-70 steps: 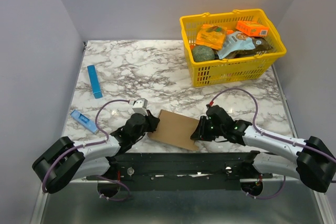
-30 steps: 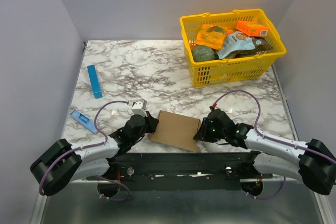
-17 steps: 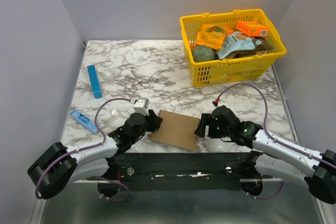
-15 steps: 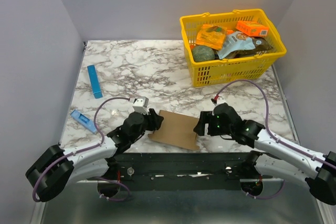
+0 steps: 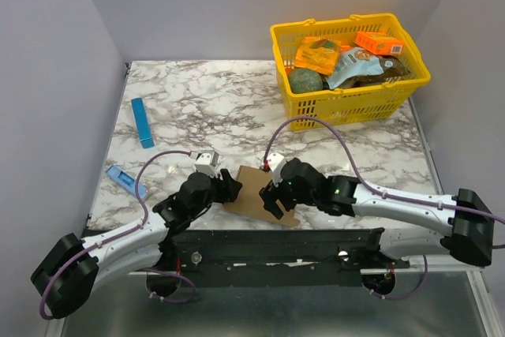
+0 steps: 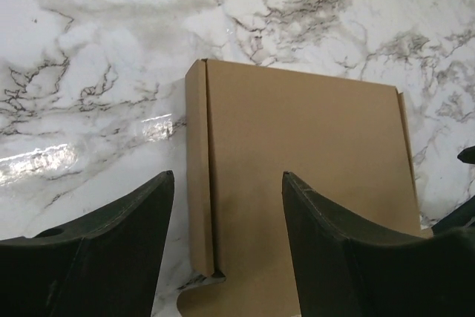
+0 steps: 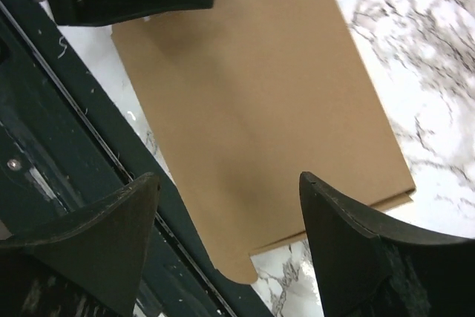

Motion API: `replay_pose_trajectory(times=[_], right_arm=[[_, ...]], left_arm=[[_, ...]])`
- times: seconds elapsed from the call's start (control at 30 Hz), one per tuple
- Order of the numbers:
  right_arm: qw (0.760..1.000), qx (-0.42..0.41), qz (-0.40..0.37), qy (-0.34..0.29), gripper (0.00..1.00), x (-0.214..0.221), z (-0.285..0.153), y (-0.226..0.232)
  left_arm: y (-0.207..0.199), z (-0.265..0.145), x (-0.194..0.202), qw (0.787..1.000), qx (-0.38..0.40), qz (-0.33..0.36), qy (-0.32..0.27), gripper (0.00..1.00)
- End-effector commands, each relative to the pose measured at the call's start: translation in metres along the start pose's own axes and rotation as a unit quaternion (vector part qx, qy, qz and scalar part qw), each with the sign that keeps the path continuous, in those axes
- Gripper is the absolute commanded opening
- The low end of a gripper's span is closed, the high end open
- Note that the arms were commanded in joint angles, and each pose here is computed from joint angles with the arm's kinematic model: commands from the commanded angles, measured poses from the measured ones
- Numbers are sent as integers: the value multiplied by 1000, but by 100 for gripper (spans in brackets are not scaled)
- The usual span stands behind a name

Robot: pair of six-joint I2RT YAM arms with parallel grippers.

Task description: Fold the paper box

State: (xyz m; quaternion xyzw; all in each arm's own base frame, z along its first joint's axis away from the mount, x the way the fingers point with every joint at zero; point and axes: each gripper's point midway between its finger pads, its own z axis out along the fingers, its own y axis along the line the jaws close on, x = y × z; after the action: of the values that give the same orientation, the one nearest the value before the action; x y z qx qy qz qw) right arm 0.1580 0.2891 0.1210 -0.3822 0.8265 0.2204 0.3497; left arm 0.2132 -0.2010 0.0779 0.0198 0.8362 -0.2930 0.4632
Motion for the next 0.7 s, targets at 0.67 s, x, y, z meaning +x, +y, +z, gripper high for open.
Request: replay_pose_trajectory(times=[0.67], right_arm=[[977, 92, -186, 43, 77, 23, 63, 13]], left_arm=[[15, 12, 38, 999, 6, 7, 51, 39]])
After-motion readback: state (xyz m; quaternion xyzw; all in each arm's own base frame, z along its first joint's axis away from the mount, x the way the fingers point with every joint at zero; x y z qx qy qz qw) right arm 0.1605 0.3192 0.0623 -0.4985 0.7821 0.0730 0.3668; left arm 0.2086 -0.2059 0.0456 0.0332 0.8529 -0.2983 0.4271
